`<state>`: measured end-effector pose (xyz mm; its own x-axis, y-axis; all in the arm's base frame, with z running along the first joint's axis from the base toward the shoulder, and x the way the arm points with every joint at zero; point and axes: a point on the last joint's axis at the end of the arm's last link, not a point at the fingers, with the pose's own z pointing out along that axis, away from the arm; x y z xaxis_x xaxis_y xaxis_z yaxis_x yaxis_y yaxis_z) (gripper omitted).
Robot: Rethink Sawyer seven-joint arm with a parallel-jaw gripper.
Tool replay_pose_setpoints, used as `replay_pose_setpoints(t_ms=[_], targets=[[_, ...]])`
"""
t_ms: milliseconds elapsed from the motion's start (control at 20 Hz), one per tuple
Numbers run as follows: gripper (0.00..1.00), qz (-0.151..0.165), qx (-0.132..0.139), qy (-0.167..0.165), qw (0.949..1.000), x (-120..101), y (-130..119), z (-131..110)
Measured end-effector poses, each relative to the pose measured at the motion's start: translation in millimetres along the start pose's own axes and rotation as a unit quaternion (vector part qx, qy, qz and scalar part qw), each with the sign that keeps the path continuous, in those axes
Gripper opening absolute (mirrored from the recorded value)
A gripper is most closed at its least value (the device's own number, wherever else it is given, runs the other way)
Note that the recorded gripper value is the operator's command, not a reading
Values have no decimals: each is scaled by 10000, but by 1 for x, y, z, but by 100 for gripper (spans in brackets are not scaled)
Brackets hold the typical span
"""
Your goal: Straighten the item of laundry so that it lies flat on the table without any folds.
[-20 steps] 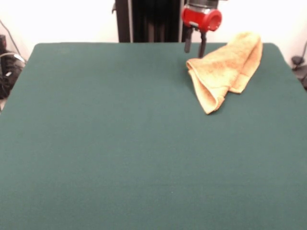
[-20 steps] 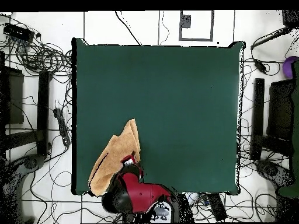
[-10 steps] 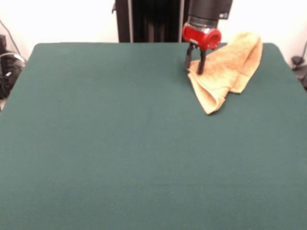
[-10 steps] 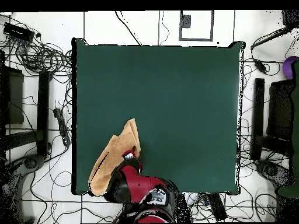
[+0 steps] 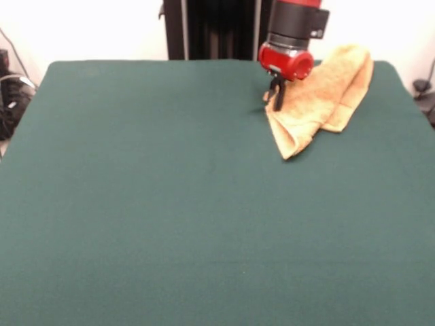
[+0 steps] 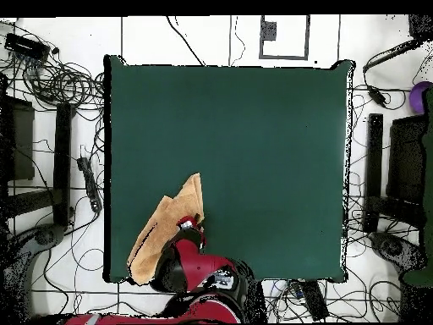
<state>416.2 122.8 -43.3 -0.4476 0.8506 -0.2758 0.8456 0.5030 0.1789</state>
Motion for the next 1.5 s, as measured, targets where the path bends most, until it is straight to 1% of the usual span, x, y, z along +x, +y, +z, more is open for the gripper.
replay_pose_setpoints(t_ms=[200,350,500,750,800,900,950,1100,1200,1300,1500], targets=[[0,12,14,7,10000,-1,0,-1],[0,45,113,56,9999,-3,1,-6],[0,125,280,153,9994,-10,8,-21],[0,262,467,298,9981,-23,34,-56],[0,309,526,364,9975,-26,46,-72],[0,325,549,406,9971,-28,55,-82],[0,332,546,442,9970,-28,66,-92],[0,315,496,456,9972,-25,80,-101],[0,270,334,419,9982,-14,102,-108],[0,214,227,378,9988,-3,117,-109],[0,107,87,256,9996,16,137,-107]])
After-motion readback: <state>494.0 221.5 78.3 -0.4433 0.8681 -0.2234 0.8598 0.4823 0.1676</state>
